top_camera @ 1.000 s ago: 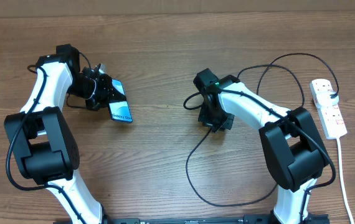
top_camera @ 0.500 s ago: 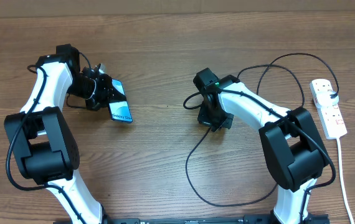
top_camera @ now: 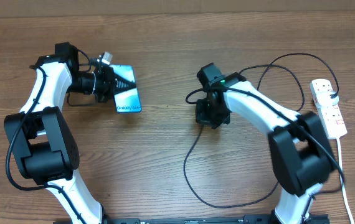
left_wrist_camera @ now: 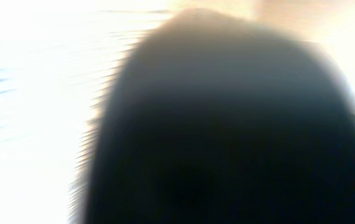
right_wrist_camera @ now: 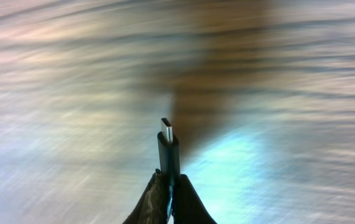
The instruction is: Plug charger to phone and switch on socket
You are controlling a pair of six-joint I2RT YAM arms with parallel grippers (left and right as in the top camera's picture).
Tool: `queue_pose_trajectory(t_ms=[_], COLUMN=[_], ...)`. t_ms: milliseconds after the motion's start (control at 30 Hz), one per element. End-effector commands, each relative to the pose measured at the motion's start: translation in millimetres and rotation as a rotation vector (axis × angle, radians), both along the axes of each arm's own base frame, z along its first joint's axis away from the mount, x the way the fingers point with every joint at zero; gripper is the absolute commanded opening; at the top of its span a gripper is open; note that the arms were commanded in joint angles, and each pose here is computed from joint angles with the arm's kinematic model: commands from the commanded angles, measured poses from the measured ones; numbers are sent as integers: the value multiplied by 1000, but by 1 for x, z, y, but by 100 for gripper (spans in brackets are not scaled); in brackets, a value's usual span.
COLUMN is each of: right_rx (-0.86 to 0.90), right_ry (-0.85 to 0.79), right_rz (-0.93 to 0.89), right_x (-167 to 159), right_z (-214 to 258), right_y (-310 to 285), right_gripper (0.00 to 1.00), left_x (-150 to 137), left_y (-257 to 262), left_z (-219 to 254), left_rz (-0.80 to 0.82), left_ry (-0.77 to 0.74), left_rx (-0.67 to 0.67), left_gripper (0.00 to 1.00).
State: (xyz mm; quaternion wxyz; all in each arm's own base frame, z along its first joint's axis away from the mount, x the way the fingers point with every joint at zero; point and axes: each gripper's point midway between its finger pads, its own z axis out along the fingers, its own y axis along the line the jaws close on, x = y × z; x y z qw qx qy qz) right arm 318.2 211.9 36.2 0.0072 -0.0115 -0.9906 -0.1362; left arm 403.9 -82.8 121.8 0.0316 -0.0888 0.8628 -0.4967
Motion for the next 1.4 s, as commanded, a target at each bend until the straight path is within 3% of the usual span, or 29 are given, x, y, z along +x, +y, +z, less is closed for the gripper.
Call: queue_pose_trajectory(t_ms=[0,167,400,933,1367], right_rx=[375,659,907,1006,1035], right_ry=[-128,-167,-143,-77,-43], right_rz=[293,464,582,509,570], right_x=[-18,-47,-72,-70,-94], right_z=[86,143,174,193,201], right_y=[48,74,89,104,136], right_gripper=[4,4,4,4,4], left_x=[6,4,-6,-25,-37], left_y=[-16,-20,-21,-25,-42], left_z=[75,100,102,124,136], left_rz=[-40,-48,-33,-10,-43], left_ry=[-236,-303,-252,-169,-123], left_rx=[-353,-492,-502,-516,-527], left_gripper=[4,4,4,4,4])
